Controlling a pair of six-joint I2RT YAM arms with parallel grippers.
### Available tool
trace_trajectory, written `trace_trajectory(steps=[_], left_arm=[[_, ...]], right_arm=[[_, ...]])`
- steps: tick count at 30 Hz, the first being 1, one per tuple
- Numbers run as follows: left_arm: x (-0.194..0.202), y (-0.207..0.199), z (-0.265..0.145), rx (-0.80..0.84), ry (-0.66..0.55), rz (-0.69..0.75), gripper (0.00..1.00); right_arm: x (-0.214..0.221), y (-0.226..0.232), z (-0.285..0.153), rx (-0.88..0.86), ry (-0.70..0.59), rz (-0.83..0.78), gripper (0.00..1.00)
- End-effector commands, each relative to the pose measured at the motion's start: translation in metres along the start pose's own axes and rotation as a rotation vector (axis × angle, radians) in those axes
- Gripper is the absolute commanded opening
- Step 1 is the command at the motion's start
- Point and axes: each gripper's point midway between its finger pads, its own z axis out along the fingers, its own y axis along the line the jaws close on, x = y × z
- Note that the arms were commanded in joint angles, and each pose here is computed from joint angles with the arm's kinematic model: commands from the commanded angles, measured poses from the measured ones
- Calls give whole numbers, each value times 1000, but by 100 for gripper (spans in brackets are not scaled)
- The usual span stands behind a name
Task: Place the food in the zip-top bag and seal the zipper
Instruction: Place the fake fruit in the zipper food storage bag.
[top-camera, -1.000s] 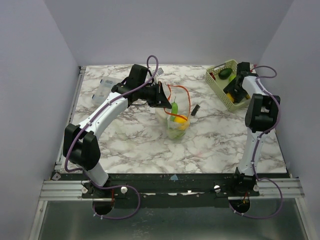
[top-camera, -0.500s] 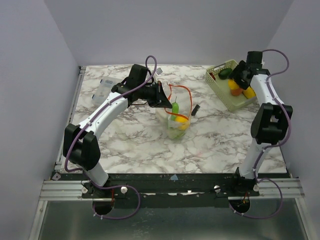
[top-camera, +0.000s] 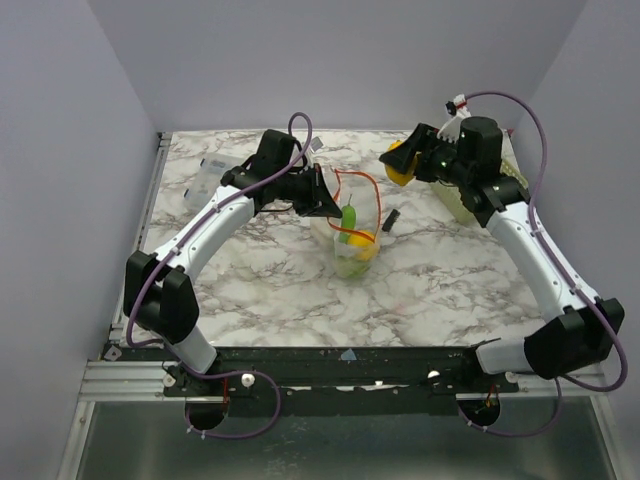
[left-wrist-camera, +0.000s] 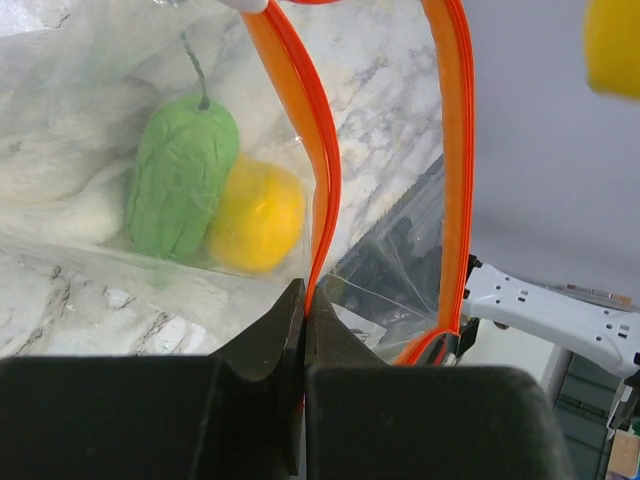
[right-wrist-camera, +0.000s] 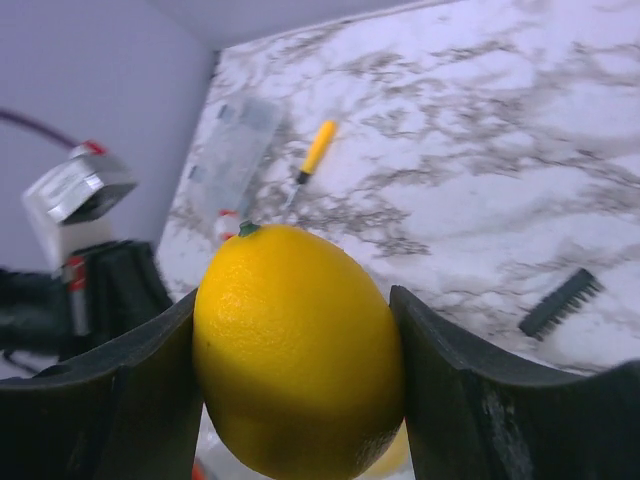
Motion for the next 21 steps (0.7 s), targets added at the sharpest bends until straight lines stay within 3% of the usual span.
trace_trajectory(steps=[1,4,9,17,21], left_arm=[[-7,-15,-14,-2,-51,38,0],[-7,-14,-14,-7,-50,37,0],[-5,-12,-13,-12,-47,33,0],[-4,-12,-15,-13,-53,39,0],[-3,-11,-15,-12,-50,39,0]], right_arm=[[4,76,-22,-249,-46,-123,13],[28,104,-18,-296,-10,-197,20],[66,115,0,-236,60,-308,30],[78,106,2,-121,34,-383,73],[76,90,5,-35,28,-386,81]])
